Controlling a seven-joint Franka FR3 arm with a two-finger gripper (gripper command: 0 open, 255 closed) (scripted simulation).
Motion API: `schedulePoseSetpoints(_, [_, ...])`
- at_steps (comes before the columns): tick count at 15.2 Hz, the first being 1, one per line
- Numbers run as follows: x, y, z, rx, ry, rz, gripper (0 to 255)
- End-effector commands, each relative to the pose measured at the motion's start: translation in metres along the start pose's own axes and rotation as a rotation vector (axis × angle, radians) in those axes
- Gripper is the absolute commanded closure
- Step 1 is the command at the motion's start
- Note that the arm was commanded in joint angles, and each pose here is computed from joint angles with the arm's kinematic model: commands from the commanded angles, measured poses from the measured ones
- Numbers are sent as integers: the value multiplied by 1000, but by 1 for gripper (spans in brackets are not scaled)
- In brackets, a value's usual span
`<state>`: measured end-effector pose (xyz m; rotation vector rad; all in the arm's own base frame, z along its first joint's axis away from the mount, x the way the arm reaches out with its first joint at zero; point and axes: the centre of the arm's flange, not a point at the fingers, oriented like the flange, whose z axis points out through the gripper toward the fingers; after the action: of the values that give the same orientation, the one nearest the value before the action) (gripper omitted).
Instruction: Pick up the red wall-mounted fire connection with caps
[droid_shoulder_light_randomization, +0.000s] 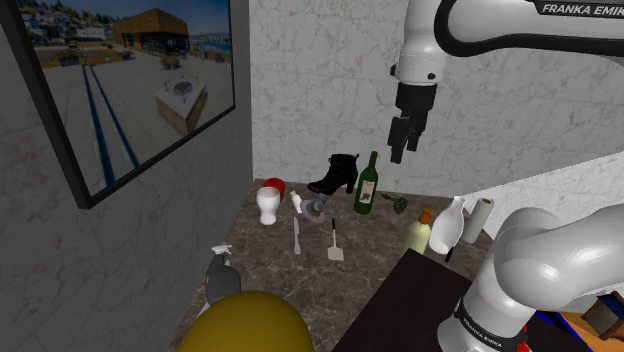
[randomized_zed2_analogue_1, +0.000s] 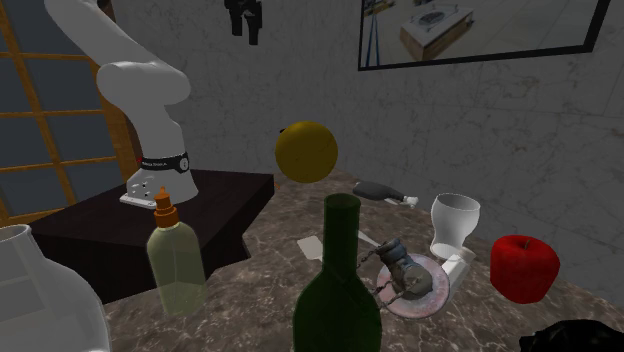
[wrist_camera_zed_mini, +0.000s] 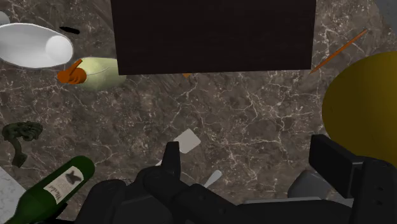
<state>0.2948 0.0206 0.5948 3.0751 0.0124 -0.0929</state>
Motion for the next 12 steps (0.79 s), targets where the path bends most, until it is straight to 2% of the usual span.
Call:
schedulePoseSetpoints(1, [0, 0, 0, 0, 0, 0, 0])
schedulePoseSetpoints(12, [67, 20, 116, -30, 116, 98, 0])
